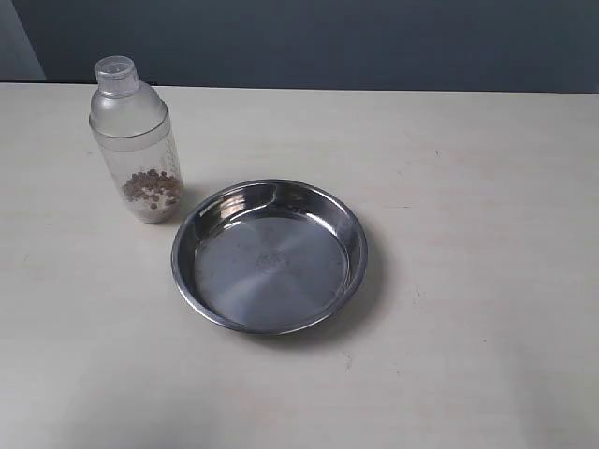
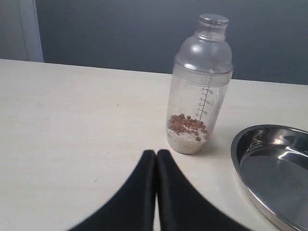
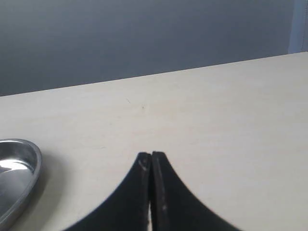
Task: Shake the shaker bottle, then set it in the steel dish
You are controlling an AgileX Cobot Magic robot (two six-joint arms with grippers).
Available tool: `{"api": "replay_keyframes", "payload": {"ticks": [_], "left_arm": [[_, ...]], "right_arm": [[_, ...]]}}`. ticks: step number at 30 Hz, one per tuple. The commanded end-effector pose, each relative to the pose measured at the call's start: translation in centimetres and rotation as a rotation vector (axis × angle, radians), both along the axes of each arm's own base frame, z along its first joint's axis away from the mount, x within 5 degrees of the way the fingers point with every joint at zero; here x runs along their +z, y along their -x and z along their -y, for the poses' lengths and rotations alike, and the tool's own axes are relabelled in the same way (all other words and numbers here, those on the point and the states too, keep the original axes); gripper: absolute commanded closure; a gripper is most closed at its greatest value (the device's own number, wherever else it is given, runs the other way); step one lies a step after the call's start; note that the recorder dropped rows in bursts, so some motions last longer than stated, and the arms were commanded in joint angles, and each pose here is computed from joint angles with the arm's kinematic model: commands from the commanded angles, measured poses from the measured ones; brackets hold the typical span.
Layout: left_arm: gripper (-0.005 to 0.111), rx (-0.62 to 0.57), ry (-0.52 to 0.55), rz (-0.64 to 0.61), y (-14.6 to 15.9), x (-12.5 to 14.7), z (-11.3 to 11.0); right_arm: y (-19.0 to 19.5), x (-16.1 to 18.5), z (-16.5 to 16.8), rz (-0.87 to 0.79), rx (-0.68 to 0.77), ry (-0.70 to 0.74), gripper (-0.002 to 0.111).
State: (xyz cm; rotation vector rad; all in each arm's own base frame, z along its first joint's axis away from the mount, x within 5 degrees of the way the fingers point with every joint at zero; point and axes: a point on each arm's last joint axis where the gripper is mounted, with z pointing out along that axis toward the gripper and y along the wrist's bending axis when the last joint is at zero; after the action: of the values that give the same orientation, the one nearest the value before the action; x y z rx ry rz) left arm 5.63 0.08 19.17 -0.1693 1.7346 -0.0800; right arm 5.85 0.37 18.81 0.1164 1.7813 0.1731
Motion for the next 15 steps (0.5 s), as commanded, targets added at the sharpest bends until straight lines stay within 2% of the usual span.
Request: {"api": "replay_keyframes", "payload": {"ticks": [1, 4, 7, 12, 15], "left_arm": [[0.106, 0.010, 0.076, 0.077, -0.08, 0.51, 0.00], [0.106, 0.025, 0.417, 0.159, -0.12, 1.18, 0.14], [0.106, 0.030, 0.597, 0.185, -0.13, 1.40, 0.20], [0.106, 0.018, 0.610, 0.161, -0.13, 1.23, 0.37], [0.106, 0.015, 0.581, 0.160, -0.13, 1.23, 0.38]], "right_arm": [[-0.04, 0.06, 0.00, 0.010, 0.001, 0.005, 0.109], [-0.04, 0.06, 0.00, 0.010, 0.001, 0.005, 0.109], [-0.04, 0.06, 0.00, 0.010, 0.001, 0.005, 0.109], [-0.04, 0.06, 0.00, 0.010, 0.001, 0.005, 0.109], [-0.04, 0.06, 0.00, 0.010, 0.001, 0.005, 0.109]]}}
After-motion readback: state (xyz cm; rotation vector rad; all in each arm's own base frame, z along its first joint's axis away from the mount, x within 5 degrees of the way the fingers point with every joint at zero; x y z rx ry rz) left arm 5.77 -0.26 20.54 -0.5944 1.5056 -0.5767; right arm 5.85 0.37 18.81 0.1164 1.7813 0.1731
